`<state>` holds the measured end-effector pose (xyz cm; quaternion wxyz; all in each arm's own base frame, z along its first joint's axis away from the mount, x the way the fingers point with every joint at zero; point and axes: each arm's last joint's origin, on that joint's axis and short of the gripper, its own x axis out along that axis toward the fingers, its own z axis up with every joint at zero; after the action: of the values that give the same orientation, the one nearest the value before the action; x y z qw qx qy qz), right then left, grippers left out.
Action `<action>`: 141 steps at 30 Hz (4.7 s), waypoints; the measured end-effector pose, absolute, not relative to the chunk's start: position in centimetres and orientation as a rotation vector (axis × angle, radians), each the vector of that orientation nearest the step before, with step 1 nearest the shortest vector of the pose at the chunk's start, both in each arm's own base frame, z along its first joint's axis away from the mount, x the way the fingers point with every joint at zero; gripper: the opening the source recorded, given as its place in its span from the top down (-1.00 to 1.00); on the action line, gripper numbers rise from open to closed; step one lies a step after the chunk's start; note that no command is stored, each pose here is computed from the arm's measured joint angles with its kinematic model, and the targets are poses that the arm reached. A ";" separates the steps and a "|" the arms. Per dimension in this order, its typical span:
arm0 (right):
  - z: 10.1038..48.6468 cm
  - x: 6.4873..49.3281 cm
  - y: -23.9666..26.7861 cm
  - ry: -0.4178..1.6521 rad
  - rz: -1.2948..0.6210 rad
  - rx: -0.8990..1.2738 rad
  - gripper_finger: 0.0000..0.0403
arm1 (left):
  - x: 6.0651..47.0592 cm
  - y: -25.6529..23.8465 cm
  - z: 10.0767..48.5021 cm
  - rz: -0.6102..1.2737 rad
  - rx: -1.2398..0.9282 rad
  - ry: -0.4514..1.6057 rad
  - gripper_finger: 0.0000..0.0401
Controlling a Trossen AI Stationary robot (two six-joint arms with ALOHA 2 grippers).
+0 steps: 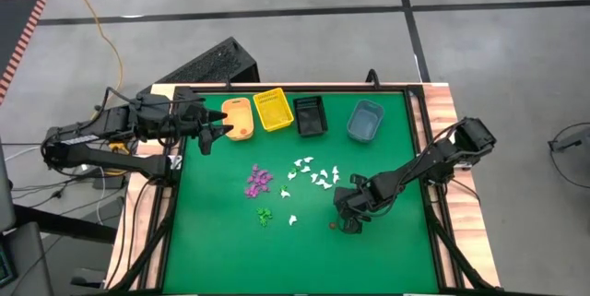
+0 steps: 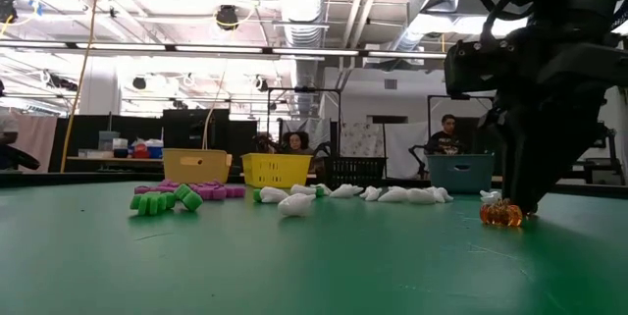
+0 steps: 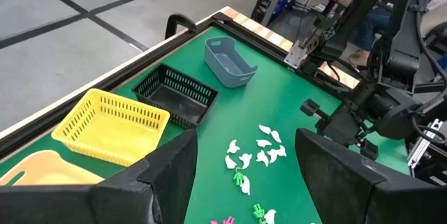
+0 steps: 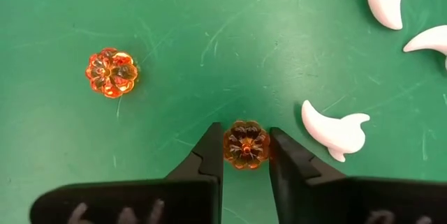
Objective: Sort Halloween decoration
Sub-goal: Put the orange pumpkin toy into the orange bin
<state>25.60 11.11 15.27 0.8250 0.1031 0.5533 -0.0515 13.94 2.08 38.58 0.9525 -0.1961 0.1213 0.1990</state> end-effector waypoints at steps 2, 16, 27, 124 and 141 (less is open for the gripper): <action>15.3 25.6 11.1 1.176 -0.110 0.221 0.63 | 13.9 2.1 38.6 0.404 -0.395 0.247 -0.15; 17.1 26.9 10.4 1.186 -0.071 0.229 0.64 | 13.9 2.1 38.6 0.398 -0.395 0.247 -0.15; 19.9 29.9 6.0 1.096 -0.065 0.149 0.64 | 12.5 1.9 39.2 0.386 -0.372 0.202 -0.15; 40.1 34.2 -8.7 0.936 0.002 0.065 0.10 | 10.9 1.9 40.2 0.415 -0.297 0.103 -0.15; 30.4 22.6 6.1 0.896 -0.224 0.339 0.16 | 11.2 1.9 40.1 0.419 -0.312 0.113 -0.15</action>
<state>22.65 6.09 30.43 0.8815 0.1630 0.4301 -0.1073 11.16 1.95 40.06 0.9646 -0.1540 0.0559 0.2068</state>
